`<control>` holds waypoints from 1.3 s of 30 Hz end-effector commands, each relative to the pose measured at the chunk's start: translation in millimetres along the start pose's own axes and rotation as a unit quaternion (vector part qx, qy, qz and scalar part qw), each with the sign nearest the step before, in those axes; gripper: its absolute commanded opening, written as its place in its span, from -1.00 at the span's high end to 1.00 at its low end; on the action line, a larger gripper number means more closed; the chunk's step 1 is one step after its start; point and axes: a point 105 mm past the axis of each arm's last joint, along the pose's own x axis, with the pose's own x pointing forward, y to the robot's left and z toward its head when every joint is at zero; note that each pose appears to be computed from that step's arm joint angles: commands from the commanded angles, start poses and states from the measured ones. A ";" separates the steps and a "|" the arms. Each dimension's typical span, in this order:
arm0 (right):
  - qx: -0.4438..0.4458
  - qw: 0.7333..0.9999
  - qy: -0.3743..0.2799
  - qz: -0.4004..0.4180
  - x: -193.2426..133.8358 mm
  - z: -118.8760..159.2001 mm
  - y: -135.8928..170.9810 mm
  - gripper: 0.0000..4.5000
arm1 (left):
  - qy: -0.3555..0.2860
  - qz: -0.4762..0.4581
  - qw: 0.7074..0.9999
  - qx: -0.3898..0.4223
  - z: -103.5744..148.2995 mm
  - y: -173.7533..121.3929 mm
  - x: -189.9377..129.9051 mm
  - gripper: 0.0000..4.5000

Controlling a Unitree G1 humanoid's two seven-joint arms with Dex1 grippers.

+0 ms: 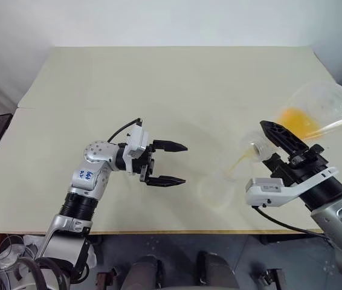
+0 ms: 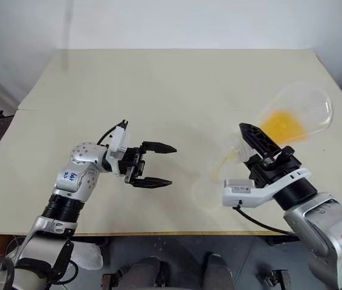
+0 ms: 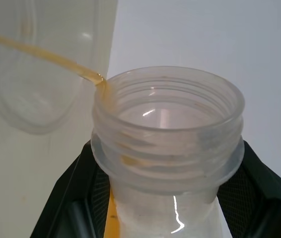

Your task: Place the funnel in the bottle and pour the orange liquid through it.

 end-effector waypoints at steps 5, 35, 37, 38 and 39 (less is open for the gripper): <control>-0.035 0.999 0.011 -0.025 -5.6 0.2 -8.3 -0.09 | -0.012 -0.010 1.000 0.017 9.3 -2.1 2.1 -1.00; -0.082 0.996 0.011 -0.045 -5.7 5.1 -8.7 -0.09 | -0.022 -0.017 0.999 0.016 11.5 -1.4 9.3 -1.00; -0.082 0.996 0.010 -0.045 -5.3 5.3 -8.3 -0.09 | -0.023 -0.017 0.999 0.015 11.3 -1.6 9.4 -1.00; -0.084 0.995 0.010 -0.045 -4.9 5.2 -8.4 -0.09 | -0.023 -0.017 0.999 0.015 11.2 -1.6 9.6 -1.00; -0.085 0.995 0.010 -0.045 -4.7 5.1 -8.4 -0.09 | -0.024 -0.017 0.999 0.015 11.2 -1.7 9.6 -1.00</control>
